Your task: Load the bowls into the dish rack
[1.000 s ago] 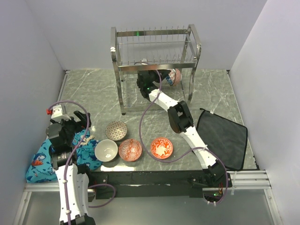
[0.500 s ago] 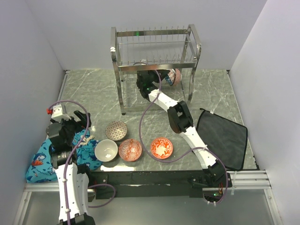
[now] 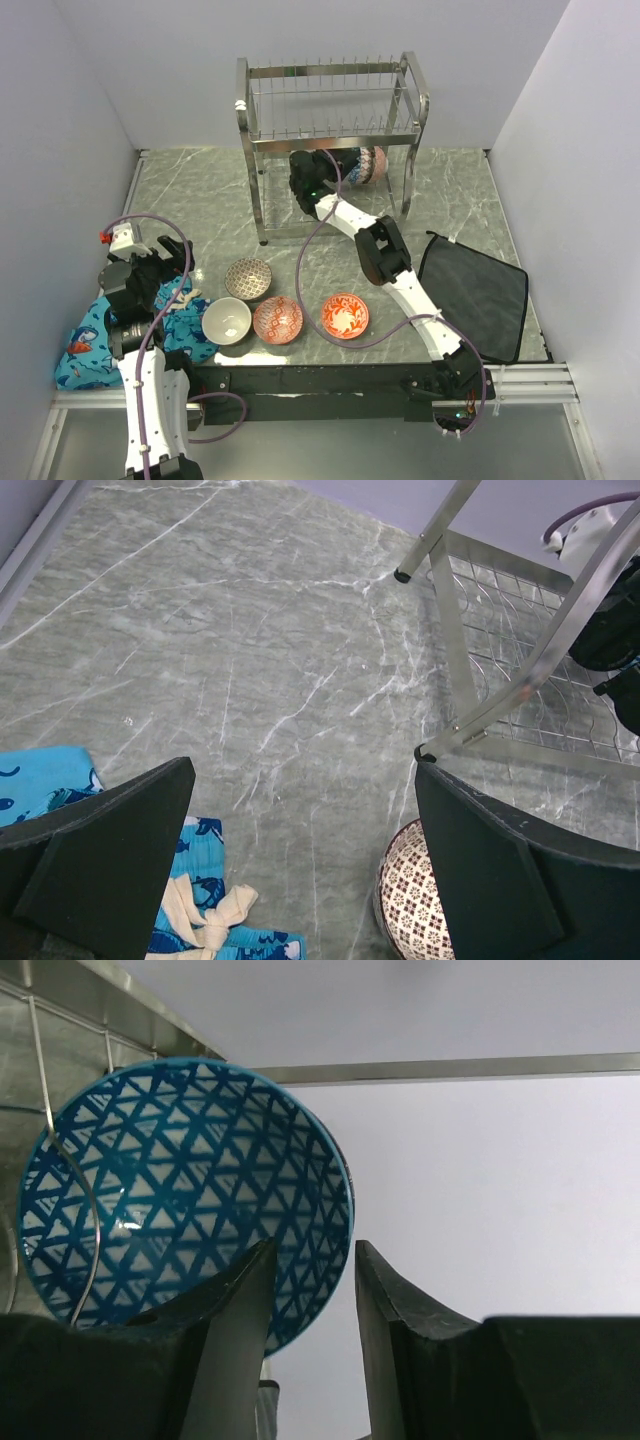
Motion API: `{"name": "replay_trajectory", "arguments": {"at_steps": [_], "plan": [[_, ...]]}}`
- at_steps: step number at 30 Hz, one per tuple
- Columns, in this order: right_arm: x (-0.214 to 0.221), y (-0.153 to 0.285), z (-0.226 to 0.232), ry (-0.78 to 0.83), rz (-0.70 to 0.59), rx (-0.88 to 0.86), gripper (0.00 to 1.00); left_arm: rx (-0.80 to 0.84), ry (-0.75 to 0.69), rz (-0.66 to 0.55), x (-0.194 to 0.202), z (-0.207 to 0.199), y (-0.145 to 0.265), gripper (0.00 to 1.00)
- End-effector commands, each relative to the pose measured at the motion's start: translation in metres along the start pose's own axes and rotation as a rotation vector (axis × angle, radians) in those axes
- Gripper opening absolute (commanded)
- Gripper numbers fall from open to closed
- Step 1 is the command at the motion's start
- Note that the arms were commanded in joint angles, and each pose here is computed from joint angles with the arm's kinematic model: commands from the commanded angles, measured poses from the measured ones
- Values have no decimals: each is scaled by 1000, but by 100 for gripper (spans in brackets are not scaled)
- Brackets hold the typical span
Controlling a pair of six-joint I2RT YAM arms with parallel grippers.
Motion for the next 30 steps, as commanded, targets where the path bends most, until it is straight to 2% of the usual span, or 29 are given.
{"name": "replay_trajectory", "arguments": {"at_steps": [1, 16, 17, 20, 21, 30], "plan": [[-4, 10, -23, -85, -27, 10, 46, 27, -4, -33, -8, -5, -1, 99], [7, 38, -74, -164, -44, 13, 50, 26, -6, -30, -10, -6, -1, 99], [15, 40, -77, -151, -44, 6, 61, 20, -3, -29, -10, -5, 0, 99], [31, 53, -79, -165, -87, -28, 85, 12, -4, -35, -12, -4, 0, 99], [37, 57, -71, -164, -97, -57, 89, 14, -6, -36, -13, -5, 0, 99], [97, 100, -22, -83, -166, -158, 91, -7, -11, -29, -13, -2, 1, 99]]}}
Point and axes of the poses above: each gripper's point midway between its finger pads, its own y axis back along the fingers, its own z axis along the line the jaws close on, x = y × z, the point moved 1 cm from there along y, back along the fingers, and after that the axes turned 2 degrees about y, right-handed, at the moved point
